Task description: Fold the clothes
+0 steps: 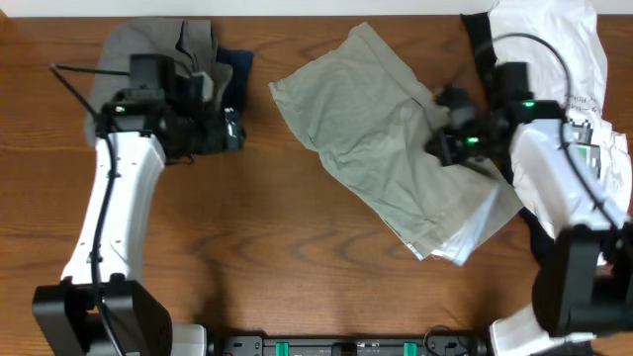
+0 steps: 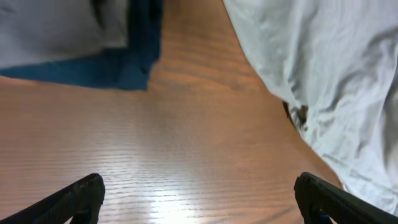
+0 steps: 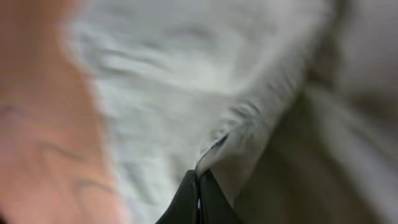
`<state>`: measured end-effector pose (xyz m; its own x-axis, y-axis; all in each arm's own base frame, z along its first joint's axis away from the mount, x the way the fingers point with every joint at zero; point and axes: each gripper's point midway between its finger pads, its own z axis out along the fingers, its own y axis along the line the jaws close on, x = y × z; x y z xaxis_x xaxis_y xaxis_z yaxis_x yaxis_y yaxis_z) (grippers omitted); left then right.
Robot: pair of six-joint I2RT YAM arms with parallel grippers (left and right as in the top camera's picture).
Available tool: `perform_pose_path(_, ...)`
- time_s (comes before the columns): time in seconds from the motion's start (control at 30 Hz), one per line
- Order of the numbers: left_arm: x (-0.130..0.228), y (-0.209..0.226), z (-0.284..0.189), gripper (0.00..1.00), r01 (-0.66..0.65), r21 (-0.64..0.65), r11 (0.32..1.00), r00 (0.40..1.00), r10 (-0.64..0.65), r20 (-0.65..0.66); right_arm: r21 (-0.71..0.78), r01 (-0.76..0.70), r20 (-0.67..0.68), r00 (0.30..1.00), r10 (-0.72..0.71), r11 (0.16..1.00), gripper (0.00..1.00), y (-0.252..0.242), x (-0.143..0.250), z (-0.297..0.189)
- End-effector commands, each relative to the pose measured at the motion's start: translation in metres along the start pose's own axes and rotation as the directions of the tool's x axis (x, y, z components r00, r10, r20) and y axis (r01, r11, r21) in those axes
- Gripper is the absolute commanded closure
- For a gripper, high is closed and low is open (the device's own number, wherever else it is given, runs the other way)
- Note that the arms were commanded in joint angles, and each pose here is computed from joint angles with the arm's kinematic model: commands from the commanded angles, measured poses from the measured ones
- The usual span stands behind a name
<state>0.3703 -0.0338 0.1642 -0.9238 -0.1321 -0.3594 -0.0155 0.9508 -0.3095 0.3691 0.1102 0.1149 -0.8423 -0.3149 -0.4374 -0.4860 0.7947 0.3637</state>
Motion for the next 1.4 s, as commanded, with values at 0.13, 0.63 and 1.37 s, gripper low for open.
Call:
perform_pose_path(0.13, -0.013, 0.026, -0.016, 0.02, 0.065, -0.037, 0.997, 0.997, -0.063, 0.047, -0.262, 0.337, -0.023, 0.935, -0.355, 0.904, 0.99, 0.174, 0.007, 0.024)
perform_pose_path(0.63, -0.017, 0.088, -0.036, 0.02, 0.218, -0.090, 0.972, 0.972, -0.208, 0.108, -0.448, 0.678, -0.161, 0.579, -0.799, 0.582, 0.61, 0.317, 0.134, 0.046)
perform_pose_path(1.37, -0.004, 0.056, -0.025, 0.02, 0.080, -0.071, 0.994, 0.997, -0.078, 0.025, 0.294, -0.026, -0.282, 0.953, 0.113, 0.956, 0.15, 0.048, 0.041, 0.048)
